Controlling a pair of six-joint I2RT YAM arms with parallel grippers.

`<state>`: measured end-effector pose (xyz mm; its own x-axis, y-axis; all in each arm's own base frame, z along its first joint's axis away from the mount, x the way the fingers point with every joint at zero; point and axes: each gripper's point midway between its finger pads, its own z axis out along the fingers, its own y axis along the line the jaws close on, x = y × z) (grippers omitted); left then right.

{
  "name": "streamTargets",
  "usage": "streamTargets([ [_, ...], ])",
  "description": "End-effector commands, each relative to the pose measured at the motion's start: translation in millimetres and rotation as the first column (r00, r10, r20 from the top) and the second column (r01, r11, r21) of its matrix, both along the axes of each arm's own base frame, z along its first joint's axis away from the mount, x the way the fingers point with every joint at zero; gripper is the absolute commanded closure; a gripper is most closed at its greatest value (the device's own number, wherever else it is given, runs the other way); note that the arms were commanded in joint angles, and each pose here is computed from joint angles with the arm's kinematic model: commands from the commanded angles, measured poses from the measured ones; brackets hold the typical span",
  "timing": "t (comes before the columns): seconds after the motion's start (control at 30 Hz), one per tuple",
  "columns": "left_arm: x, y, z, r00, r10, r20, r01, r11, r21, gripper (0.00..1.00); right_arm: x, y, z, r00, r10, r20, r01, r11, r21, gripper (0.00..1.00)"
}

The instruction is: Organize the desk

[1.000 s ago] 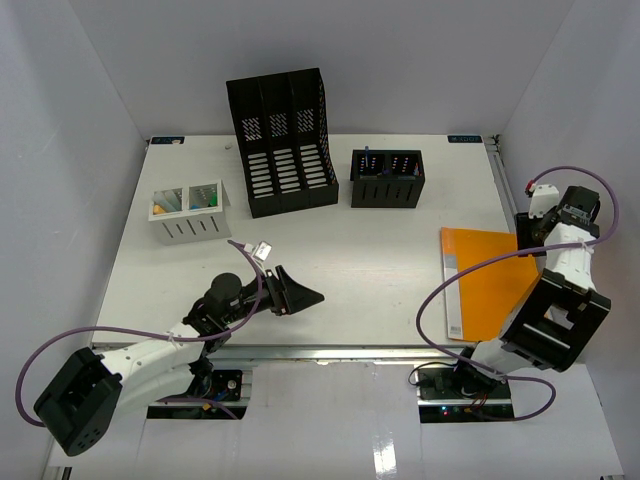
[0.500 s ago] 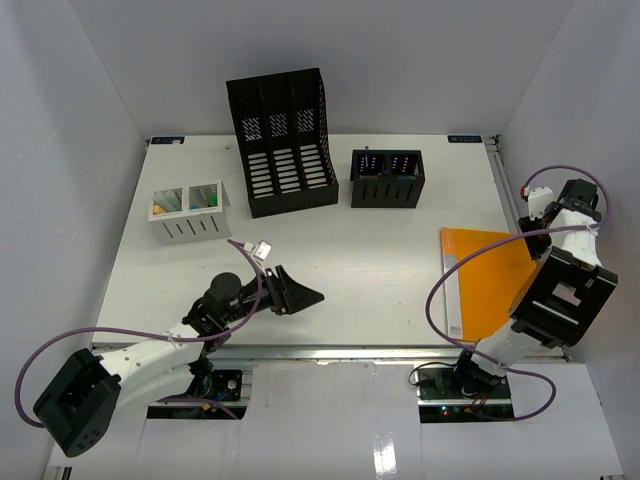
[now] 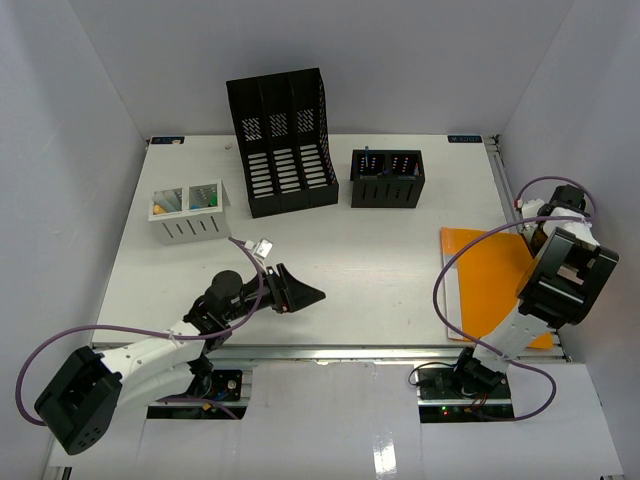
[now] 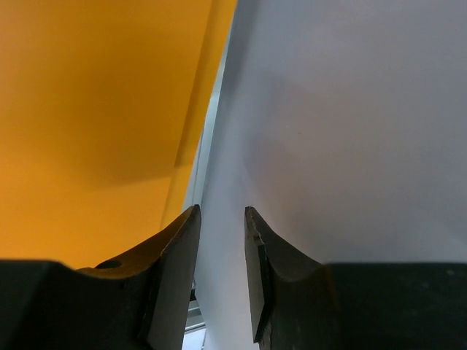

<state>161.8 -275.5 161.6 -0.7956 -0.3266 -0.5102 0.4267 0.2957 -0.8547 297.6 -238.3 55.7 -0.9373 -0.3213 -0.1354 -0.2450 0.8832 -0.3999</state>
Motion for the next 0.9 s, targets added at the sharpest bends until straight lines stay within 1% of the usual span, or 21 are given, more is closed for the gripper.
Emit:
streamTargets([
  [0.0, 1.3, -3.5, 13.4, 0.999, -0.008, 0.036, 0.009, 1.000, -0.014, 0.02, 1.3, -2.8, -8.7, 1.000, 0.023, -0.010, -0.024, 0.998, -0.062, 0.63],
  [0.37, 0.7, -2.6, 12.3, 0.999, -0.006, 0.035, 0.007, 1.000, -0.013, 0.02, -4.9, -7.8, -25.8, 0.998, 0.035, -0.059, -0.040, 0.994, -0.098, 0.64],
  [0.77, 0.0, -2.6, 12.9, 0.999, -0.009, 0.038, 0.010, 1.000, -0.016, 0.02, -9.4, 6.4, -32.0, 0.995, 0.054, -0.081, -0.056, 0.998, -0.014, 0.64],
  [0.87, -0.2, -2.1, 13.6, 0.999, -0.008, 0.040, 0.009, 1.000, -0.016, 0.02, -11.2, 14.6, -32.3, 0.994, 0.064, -0.094, -0.062, 0.998, 0.029, 0.65],
])
